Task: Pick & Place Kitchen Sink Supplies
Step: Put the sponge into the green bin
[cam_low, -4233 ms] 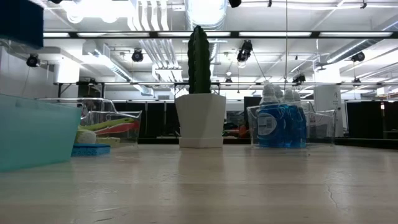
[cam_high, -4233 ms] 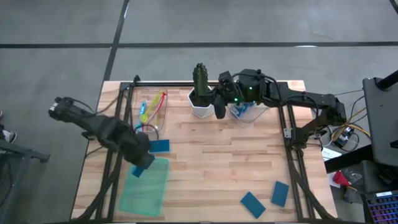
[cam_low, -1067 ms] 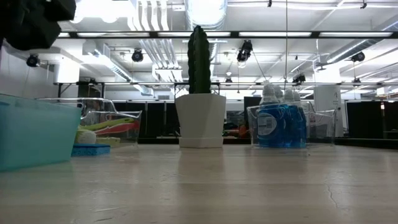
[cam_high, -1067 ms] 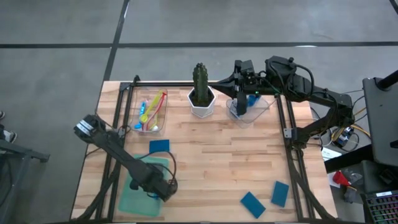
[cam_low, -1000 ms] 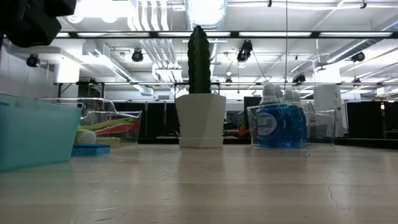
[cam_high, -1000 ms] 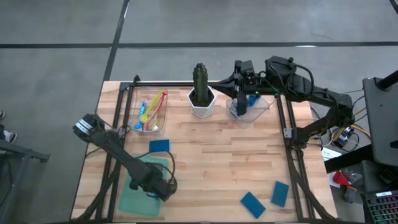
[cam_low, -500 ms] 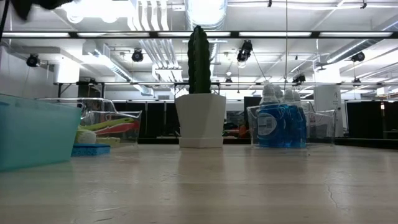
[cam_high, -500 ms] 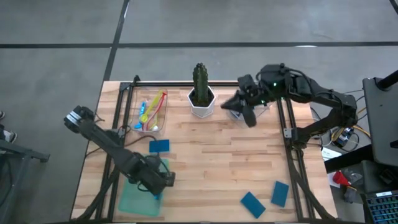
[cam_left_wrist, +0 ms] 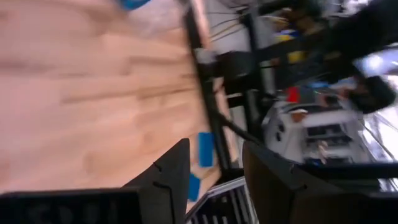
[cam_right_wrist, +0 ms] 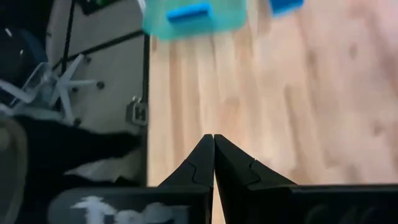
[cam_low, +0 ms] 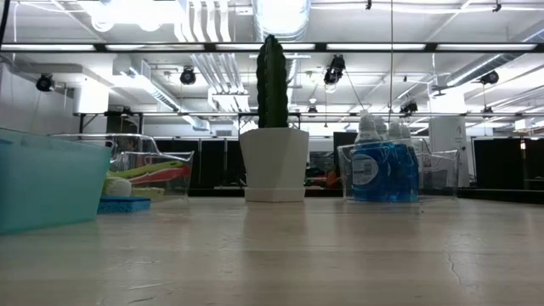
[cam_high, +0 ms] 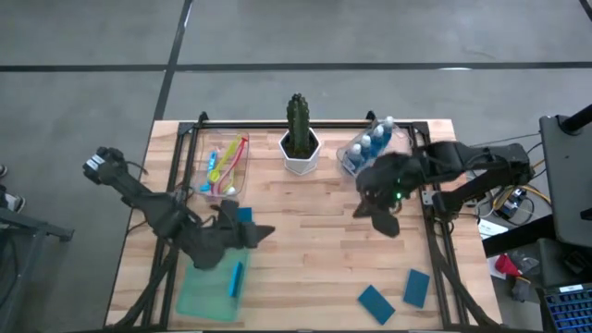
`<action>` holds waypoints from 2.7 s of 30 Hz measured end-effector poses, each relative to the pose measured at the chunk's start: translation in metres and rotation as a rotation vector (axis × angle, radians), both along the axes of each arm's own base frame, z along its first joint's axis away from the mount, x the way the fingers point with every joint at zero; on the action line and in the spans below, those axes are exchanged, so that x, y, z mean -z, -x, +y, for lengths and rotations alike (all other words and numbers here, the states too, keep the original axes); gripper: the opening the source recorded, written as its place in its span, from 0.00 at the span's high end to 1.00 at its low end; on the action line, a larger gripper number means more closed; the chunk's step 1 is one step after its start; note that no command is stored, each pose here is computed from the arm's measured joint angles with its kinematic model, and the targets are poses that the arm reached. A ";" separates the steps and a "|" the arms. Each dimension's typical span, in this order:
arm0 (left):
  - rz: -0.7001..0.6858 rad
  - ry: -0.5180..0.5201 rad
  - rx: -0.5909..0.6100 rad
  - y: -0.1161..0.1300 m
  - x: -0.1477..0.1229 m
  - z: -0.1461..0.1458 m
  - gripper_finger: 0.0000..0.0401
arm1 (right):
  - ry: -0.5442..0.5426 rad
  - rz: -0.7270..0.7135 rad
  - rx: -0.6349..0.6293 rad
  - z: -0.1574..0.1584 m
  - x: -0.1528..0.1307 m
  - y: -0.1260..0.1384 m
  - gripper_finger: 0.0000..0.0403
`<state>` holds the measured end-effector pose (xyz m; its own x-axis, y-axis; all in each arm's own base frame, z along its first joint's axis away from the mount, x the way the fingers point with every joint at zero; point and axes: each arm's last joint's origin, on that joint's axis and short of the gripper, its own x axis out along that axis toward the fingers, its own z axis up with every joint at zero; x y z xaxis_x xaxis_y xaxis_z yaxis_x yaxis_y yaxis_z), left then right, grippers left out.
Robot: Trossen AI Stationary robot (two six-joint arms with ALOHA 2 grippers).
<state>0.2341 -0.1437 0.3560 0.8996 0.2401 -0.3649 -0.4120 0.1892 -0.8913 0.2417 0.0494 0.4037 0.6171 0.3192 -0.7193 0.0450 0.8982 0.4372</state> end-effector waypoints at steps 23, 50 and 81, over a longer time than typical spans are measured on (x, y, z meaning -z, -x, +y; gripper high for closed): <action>-0.249 -0.340 0.361 0.020 -0.058 0.014 0.65 | -0.453 0.647 0.453 0.098 0.164 0.029 0.62; -0.264 -0.329 0.390 0.024 -0.061 0.016 0.66 | -0.359 0.710 0.577 0.156 0.244 0.040 0.60; -0.267 -0.338 0.422 0.024 -0.061 0.015 0.66 | -0.261 0.614 0.619 0.179 0.262 0.009 0.93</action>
<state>0.2100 -0.1287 0.4171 0.9924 -0.0942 -0.0789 -0.0100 0.5782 -0.8158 0.2324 0.2280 0.1416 0.2647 0.2573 -0.9294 0.7783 0.5121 0.3634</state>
